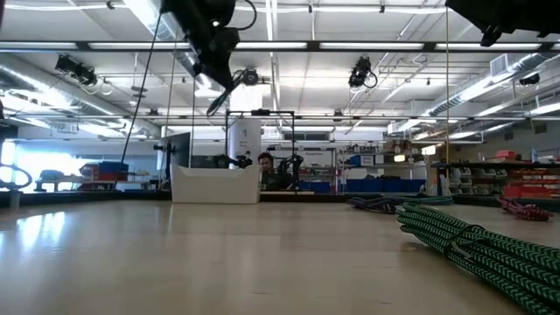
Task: Pick and place USB-C Cables
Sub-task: Put the bottom blue charger cable into the white bin
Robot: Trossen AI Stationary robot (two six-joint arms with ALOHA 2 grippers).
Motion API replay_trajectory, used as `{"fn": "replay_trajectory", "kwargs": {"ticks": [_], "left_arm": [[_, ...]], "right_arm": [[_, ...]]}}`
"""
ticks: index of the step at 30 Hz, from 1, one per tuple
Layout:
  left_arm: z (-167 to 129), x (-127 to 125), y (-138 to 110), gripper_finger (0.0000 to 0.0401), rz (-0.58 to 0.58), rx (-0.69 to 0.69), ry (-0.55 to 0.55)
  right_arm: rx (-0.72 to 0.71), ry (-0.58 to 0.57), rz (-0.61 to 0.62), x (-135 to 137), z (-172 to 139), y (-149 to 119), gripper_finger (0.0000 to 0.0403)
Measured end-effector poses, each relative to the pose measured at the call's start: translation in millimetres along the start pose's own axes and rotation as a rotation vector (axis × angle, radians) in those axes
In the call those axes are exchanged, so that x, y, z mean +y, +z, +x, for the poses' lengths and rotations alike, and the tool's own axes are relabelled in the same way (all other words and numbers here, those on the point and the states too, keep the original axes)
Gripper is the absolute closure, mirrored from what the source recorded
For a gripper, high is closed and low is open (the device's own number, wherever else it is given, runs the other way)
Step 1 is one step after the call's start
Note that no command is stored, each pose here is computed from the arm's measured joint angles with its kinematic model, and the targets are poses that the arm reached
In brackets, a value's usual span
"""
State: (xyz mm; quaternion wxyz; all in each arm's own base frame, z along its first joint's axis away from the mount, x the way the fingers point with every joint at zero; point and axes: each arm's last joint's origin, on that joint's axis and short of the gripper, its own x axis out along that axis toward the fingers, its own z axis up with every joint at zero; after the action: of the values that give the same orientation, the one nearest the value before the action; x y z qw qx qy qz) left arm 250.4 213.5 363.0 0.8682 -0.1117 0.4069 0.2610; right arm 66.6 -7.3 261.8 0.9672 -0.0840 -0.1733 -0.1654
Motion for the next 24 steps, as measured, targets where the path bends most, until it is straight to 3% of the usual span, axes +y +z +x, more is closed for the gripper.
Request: {"fn": "replay_trajectory", "kwargs": {"ticks": [8,20,24], "left_arm": [[-12.0,24.9,41.4,0.0387,0.043,0.013,0.076],[-7.8,11.6,41.4,0.0384,0.055,0.042,0.059],[-7.7,9.7,40.8,0.0384,0.005,0.049,0.056]], "right_arm": [[0.0,0.0,0.0,0.0,0.0,0.0,0.0389],[0.0,-0.002,-0.001,-0.1,0.0,0.0,0.0389],[-0.006,-0.004,-0.016,-0.3,0.1,0.5,0.0389]]}}
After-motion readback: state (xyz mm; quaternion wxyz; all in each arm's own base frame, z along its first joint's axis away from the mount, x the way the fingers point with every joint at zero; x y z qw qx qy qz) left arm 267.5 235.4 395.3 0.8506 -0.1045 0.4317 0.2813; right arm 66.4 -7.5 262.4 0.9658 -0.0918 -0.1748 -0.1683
